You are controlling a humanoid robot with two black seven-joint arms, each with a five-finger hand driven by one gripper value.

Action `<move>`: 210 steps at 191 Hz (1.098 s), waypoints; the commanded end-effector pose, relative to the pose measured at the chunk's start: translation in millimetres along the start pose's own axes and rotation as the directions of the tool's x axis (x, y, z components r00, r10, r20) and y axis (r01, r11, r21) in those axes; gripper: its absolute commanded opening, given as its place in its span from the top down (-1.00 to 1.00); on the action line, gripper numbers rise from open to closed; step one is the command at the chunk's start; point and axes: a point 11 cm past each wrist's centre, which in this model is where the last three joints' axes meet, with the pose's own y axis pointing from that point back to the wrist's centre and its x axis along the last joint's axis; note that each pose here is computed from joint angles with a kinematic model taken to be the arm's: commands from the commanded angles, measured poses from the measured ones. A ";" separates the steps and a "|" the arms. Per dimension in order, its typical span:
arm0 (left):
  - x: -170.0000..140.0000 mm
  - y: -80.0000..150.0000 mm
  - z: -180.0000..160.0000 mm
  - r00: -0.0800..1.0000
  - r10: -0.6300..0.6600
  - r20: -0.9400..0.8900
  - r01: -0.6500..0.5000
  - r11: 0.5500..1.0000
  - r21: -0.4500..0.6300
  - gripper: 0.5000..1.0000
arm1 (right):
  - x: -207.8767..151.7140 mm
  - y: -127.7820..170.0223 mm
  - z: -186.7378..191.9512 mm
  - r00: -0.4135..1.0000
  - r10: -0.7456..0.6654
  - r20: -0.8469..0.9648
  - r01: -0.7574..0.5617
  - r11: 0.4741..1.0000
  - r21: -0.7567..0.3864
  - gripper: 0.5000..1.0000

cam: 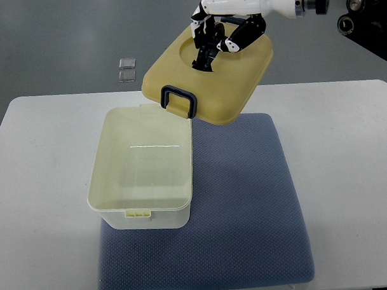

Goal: Open white storage box with right hand
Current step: 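Lift the yellow lid off the white box with the right hand, then lower the held lid onto the mat beside the box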

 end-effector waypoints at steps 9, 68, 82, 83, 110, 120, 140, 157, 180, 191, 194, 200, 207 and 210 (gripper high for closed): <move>-0.1 0.0 0.0 1.000 -0.001 0.000 0.001 1.000 0.000 -1.00 | -29.1 24.1 33.1 0.999 0.032 0.036 -0.028 0.995 -0.091 1.00; -0.1 0.0 0.0 1.000 -0.001 0.000 0.001 1.000 0.000 -1.00 | -94.9 53.9 73.3 0.994 0.068 0.084 -0.048 0.974 -0.220 1.00; 0.0 0.0 0.0 1.000 0.000 0.000 0.000 1.000 0.000 -1.00 | -106.6 56.1 77.3 0.993 0.067 0.096 -0.042 0.971 -0.236 1.00; 0.0 0.0 0.0 1.000 0.000 0.000 0.000 1.000 0.000 -1.00 | -108.0 56.6 77.8 0.993 0.066 0.097 -0.042 0.970 -0.238 1.00; -0.1 0.0 0.0 1.000 -0.001 0.000 0.001 1.000 0.000 -1.00 | -124.3 57.2 79.2 0.991 0.057 0.121 -0.025 0.969 -0.244 1.00; 0.0 0.0 0.0 1.000 0.000 0.000 0.000 1.000 0.000 -1.00 | -129.8 56.5 78.7 0.991 0.055 0.125 -0.023 0.970 -0.243 1.00; 0.0 0.0 0.0 1.000 0.000 0.000 0.000 1.000 0.000 -1.00 | -146.9 57.2 78.5 0.989 0.055 0.138 -0.020 0.969 -0.248 1.00; 0.0 0.0 0.0 1.000 0.000 0.000 0.000 1.000 0.000 -1.00 | -154.0 57.6 78.1 0.988 0.055 0.144 -0.017 0.968 -0.250 1.00; -0.1 0.0 0.0 1.000 -0.001 0.000 0.001 1.000 0.000 -1.00 | -161.5 47.9 71.9 0.986 0.048 0.160 -0.010 0.974 -0.228 1.00; 0.0 0.0 0.0 1.000 0.000 0.000 0.000 1.000 0.000 -1.00 | -169.1 41.3 67.2 0.984 0.040 0.175 -0.002 0.977 -0.213 1.00; -0.1 0.0 0.0 1.000 -0.001 0.000 0.001 1.000 0.000 -1.00 | -171.2 40.3 66.4 0.983 0.040 0.179 -0.001 0.978 -0.211 1.00; 0.0 0.0 0.0 1.000 0.000 0.000 0.000 1.000 0.000 -1.00 | -176.0 38.7 64.5 0.982 0.036 0.187 0.003 0.978 -0.206 1.00; 0.0 0.0 0.0 1.000 0.000 0.000 0.000 1.000 0.000 -1.00 | -181.7 36.9 62.6 0.980 0.031 0.198 0.009 0.979 -0.202 1.00; 0.0 0.0 0.0 1.000 0.000 0.000 0.000 1.000 0.000 -1.00 | -183.3 35.8 61.7 0.979 0.031 0.200 0.010 0.980 -0.199 1.00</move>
